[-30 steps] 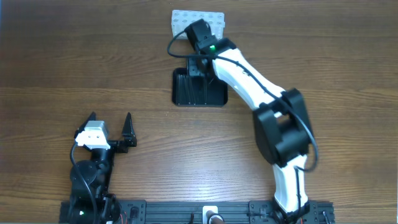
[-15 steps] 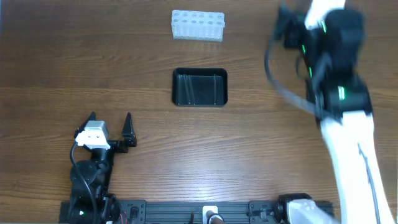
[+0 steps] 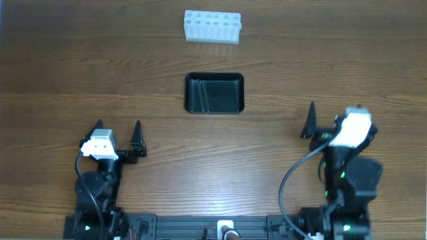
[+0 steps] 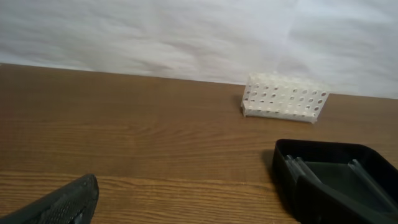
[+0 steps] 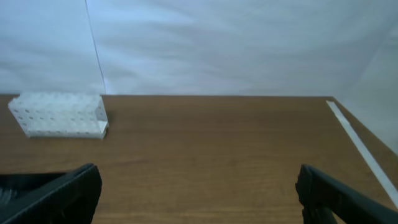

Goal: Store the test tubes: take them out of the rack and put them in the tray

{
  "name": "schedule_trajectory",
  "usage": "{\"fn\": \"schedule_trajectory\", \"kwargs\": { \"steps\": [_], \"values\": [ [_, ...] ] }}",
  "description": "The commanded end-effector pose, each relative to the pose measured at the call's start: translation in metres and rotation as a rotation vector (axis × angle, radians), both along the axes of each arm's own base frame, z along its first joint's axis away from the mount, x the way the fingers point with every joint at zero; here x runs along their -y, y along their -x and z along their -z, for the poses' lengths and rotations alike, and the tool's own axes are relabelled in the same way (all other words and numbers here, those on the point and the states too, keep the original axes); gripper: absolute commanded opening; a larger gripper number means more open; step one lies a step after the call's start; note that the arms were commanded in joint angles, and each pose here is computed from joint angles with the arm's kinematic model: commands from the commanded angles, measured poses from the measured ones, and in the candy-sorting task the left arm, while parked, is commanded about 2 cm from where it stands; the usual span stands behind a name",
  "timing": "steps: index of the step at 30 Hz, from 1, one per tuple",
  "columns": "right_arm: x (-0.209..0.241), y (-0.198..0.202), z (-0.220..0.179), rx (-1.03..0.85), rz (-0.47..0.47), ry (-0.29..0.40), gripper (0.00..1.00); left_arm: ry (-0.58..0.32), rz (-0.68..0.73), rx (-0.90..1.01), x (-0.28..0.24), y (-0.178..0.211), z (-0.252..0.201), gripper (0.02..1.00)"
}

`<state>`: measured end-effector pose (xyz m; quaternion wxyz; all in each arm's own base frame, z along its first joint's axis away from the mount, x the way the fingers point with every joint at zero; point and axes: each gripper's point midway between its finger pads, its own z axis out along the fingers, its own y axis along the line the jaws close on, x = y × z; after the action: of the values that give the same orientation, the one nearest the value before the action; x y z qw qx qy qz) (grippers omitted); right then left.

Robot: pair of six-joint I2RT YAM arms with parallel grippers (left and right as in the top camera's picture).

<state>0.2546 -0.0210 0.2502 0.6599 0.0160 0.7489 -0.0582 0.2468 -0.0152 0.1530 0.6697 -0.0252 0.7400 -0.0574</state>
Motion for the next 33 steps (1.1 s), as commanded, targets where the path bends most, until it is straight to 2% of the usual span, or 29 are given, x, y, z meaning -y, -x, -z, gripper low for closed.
{"fn": "schedule_trajectory", "kwargs": {
  "steps": [1, 5, 10, 33],
  "values": [
    [-0.012, 0.005, 0.029, 0.068, -0.047, -0.001, 0.993, -0.013, 0.01, 0.004, 0.001, 0.0, 0.001, 1.0],
    [-0.023, 0.001, 0.056, 0.108, -0.087, -0.002, 0.991, -0.013, 0.01, 0.004, 0.001, 0.0, 0.001, 0.998],
    [-0.018, 0.0, 0.08, 0.099, -0.029, -0.044, 0.993, -0.013, 0.01, 0.004, 0.001, 0.0, 0.001, 0.998],
    [-0.015, 0.009, 0.088, 0.076, -0.018, -0.033, 0.993, -0.013, 0.01, 0.004, 0.001, 0.0, 0.001, 0.993]
  ]
}}
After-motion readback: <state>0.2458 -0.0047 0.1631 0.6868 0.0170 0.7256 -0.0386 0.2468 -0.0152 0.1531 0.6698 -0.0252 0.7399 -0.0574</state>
